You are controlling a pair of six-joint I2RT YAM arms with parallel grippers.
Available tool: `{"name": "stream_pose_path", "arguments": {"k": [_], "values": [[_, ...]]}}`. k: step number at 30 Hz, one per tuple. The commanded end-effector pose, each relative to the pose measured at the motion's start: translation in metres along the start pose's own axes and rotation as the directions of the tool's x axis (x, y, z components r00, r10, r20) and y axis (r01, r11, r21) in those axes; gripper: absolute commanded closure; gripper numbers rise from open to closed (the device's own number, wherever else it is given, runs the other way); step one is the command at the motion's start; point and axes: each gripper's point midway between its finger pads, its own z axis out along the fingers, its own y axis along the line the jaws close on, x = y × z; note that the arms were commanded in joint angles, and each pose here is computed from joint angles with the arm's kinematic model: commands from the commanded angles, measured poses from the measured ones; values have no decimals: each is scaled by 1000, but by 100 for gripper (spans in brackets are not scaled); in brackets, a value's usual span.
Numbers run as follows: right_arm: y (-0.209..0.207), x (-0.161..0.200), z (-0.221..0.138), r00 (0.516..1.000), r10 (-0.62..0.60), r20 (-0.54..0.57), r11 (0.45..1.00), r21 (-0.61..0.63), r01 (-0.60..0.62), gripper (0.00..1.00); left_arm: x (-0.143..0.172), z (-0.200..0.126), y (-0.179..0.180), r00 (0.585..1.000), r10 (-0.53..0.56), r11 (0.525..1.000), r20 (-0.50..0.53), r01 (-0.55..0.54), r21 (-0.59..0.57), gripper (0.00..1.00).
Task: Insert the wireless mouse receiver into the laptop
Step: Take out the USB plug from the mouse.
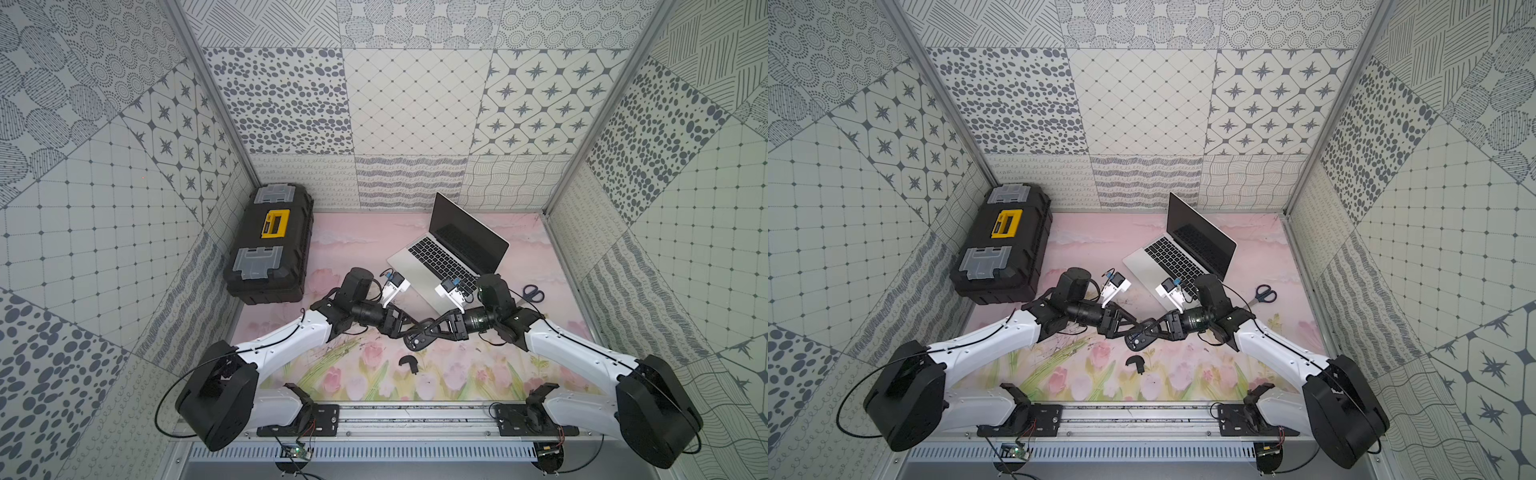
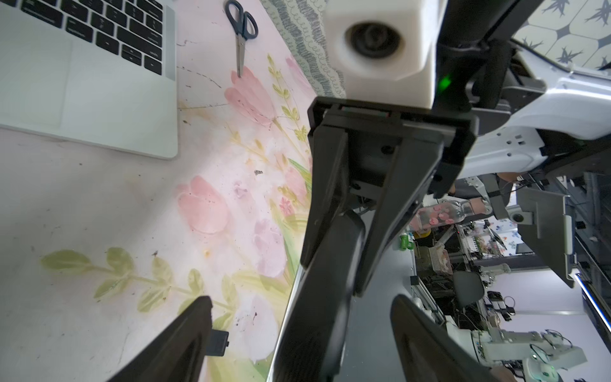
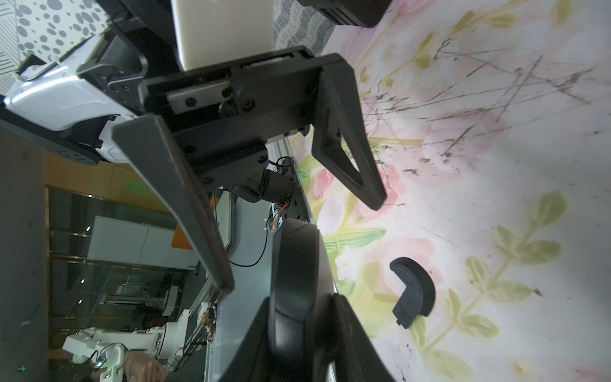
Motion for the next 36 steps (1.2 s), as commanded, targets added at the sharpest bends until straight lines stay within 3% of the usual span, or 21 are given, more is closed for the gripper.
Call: {"name": "stream_pose_path", "arguments": {"k": [1,8,23,26,28,29,32,36], "values": [[25,-6,-4,997,-74,-5,994,-78,73,80,32,-3,-29,986,-8,976,-165,44,212,20],[25,-3,-2,998,-66,-19,995,-82,65,80,39,6,-39,975,13,960,-221,50,275,45],[13,7,3,998,-55,-27,998,-27,54,77,45,24,-44,966,-4,936,-257,95,340,85],[5,6,-1,998,-68,6,997,47,67,50,45,25,-40,969,-43,942,-243,120,313,93],[-2,3,-7,995,-91,45,989,125,85,23,46,26,-35,971,-68,952,-228,132,276,94],[-6,1,-11,993,-101,64,983,163,89,16,47,27,-30,972,-90,960,-219,143,240,94],[-21,-3,-22,986,-125,114,951,299,86,8,47,26,-6,970,-169,980,-174,184,79,96],[-36,-9,-28,967,-220,131,866,482,132,7,48,20,21,941,-310,950,-135,300,-88,100]]}}
